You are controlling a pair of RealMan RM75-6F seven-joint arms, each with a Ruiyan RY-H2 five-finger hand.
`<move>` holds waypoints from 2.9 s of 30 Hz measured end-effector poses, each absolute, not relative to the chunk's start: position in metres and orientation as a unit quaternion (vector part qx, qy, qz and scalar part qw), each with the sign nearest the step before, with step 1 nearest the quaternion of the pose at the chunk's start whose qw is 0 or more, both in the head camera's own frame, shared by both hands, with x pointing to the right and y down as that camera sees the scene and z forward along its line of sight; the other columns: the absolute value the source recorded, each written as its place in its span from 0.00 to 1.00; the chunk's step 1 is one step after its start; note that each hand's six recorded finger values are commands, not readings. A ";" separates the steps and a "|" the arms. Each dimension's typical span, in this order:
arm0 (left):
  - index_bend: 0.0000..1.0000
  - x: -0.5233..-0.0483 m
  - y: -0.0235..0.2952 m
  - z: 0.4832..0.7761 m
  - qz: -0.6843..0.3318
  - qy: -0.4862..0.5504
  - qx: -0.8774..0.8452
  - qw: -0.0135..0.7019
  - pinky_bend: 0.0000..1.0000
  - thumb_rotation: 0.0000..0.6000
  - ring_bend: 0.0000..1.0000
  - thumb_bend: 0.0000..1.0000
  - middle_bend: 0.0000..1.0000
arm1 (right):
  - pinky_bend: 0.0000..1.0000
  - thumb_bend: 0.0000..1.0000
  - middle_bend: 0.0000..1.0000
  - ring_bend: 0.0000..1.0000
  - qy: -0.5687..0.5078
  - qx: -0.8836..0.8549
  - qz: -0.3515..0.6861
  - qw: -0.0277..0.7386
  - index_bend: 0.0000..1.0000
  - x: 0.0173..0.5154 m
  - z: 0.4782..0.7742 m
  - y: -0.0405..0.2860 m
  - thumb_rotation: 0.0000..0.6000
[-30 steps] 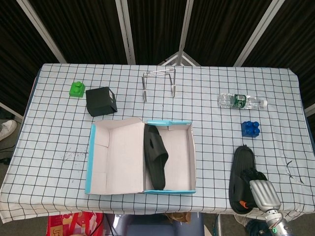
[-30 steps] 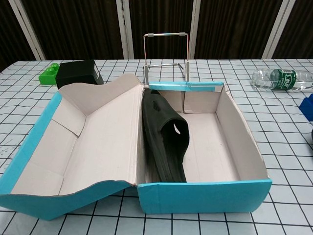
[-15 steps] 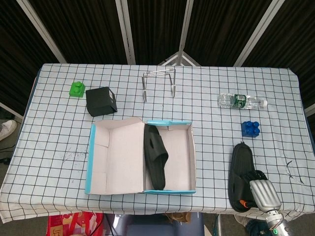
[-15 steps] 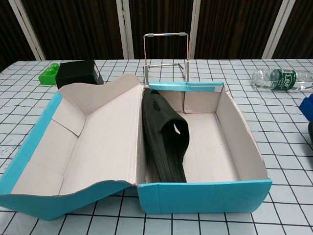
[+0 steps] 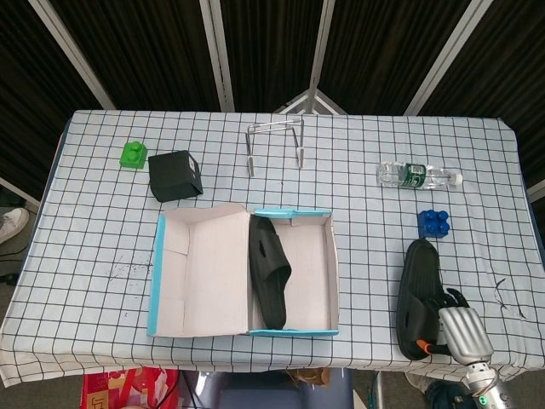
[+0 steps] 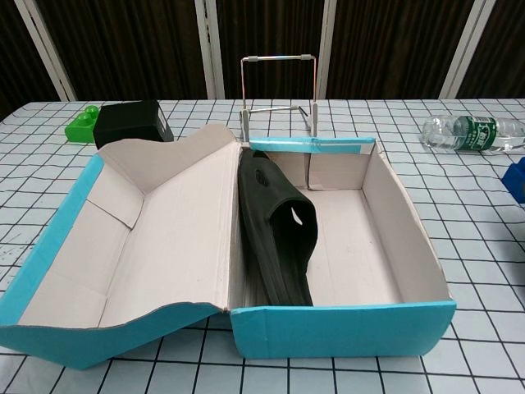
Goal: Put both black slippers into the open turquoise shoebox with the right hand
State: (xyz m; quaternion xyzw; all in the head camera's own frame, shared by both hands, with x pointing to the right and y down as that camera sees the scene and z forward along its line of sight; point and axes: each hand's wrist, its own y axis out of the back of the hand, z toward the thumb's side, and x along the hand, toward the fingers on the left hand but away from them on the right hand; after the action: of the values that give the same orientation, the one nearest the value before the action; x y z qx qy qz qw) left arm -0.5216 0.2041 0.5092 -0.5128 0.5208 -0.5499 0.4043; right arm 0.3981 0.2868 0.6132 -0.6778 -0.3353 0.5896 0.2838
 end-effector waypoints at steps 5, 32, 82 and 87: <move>0.24 -0.521 0.204 0.510 -0.550 0.519 -0.514 0.405 0.10 1.00 0.03 0.64 0.05 | 0.14 0.70 0.42 0.26 -0.355 -0.677 0.578 0.284 0.61 0.400 0.598 0.273 1.00; 0.24 -0.525 0.204 0.508 -0.549 0.526 -0.511 0.401 0.10 1.00 0.03 0.64 0.05 | 0.35 0.71 0.42 0.32 -0.351 -0.755 0.470 0.291 0.64 0.293 0.536 0.140 1.00; 0.24 -0.523 0.204 0.510 -0.553 0.519 -0.512 0.403 0.10 1.00 0.03 0.64 0.05 | 0.32 0.80 0.42 0.34 -0.356 -0.848 0.326 -0.220 0.64 0.179 0.526 0.143 1.00; 0.24 -0.523 0.204 0.511 -0.553 0.518 -0.513 0.403 0.10 1.00 0.03 0.64 0.05 | 0.32 0.80 0.42 0.34 -0.360 -0.850 0.322 -0.208 0.64 0.179 0.541 0.141 1.00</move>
State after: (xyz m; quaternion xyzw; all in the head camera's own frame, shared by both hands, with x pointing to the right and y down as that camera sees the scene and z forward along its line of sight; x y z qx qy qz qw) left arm -0.5229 0.2035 0.5105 -0.5126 0.5178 -0.5535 0.4034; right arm 0.1787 0.1415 0.5412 -0.8505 -0.3605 0.3217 -0.2079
